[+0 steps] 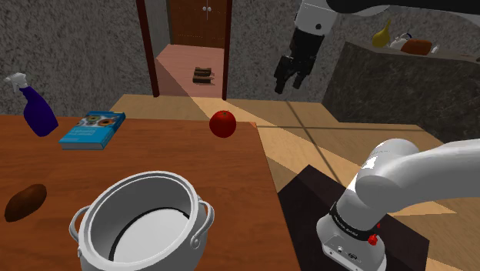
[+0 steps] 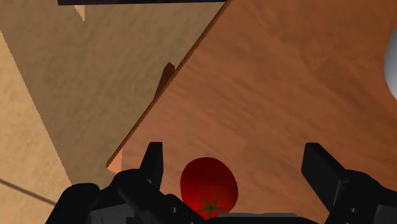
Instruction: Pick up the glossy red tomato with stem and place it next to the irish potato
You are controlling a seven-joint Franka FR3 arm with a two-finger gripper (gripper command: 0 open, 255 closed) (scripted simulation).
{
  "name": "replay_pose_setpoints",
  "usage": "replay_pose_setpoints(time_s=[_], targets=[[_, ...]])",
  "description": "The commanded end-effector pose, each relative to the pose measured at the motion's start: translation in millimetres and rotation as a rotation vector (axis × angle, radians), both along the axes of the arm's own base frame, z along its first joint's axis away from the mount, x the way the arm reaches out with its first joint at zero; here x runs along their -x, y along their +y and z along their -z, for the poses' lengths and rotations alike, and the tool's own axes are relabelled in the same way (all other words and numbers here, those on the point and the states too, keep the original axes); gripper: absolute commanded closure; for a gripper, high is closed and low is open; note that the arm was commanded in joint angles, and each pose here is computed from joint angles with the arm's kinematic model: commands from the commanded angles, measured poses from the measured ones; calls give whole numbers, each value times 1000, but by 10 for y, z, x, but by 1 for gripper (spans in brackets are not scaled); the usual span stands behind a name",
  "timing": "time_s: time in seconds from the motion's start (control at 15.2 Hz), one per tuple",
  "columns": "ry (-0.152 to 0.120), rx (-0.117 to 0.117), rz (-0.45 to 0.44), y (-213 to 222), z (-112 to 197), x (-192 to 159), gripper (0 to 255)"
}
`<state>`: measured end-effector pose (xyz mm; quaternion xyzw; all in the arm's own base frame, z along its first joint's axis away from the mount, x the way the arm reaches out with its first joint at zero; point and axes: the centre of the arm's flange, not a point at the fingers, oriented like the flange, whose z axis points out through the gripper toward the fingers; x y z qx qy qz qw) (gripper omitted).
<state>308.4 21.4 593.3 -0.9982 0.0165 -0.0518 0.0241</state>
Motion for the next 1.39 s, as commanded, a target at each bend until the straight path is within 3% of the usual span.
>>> replay_pose_setpoints(time_s=[0.0, 0.66, 1.32], targets=[[0, 0, 0, 0, 0, 0, 0], [6, 5, 385, 403, 637, -1095, 0], [11, 10, 770, 362, 1281, -2256, 0]])
